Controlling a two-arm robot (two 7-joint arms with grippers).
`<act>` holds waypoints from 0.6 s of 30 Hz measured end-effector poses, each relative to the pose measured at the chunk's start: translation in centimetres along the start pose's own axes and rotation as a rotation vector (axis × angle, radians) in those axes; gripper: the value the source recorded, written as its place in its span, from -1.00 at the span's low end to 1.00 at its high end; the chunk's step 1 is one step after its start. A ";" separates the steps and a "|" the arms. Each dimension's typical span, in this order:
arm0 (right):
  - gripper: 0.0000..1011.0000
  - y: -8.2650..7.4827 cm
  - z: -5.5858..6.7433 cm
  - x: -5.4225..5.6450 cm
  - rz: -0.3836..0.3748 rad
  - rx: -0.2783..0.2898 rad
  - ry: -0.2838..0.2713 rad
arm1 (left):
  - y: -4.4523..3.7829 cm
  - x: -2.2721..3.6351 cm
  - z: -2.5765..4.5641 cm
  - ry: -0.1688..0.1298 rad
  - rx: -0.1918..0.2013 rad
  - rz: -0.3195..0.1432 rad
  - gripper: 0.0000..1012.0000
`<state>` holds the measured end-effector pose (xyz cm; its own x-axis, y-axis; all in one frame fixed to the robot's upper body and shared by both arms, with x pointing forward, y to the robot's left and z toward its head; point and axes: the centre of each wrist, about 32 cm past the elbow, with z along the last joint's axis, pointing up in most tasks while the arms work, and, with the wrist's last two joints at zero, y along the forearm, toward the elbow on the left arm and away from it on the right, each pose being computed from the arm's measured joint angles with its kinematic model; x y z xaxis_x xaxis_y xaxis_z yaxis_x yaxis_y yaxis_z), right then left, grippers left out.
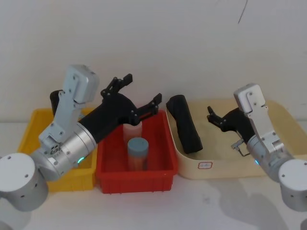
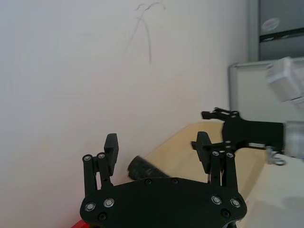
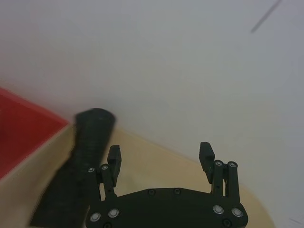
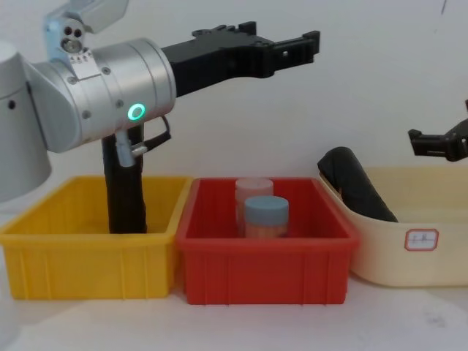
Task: Pick up the garbage bag with the one hand and transfer it to the other hand.
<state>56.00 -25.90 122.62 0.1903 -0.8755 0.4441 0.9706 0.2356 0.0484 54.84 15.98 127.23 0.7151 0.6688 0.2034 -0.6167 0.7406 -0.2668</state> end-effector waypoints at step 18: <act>0.98 -3.5 2.3 -1.4 0.303 0.038 0.109 | 4.34 -1.24 2.24 -0.107 0.113 0.206 0.98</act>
<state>51.99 -24.54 123.95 0.4861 -0.8027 0.3455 0.8618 0.5059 -0.0370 50.54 18.51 127.93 0.5355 0.8050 0.2553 -0.7828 0.5866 -0.2076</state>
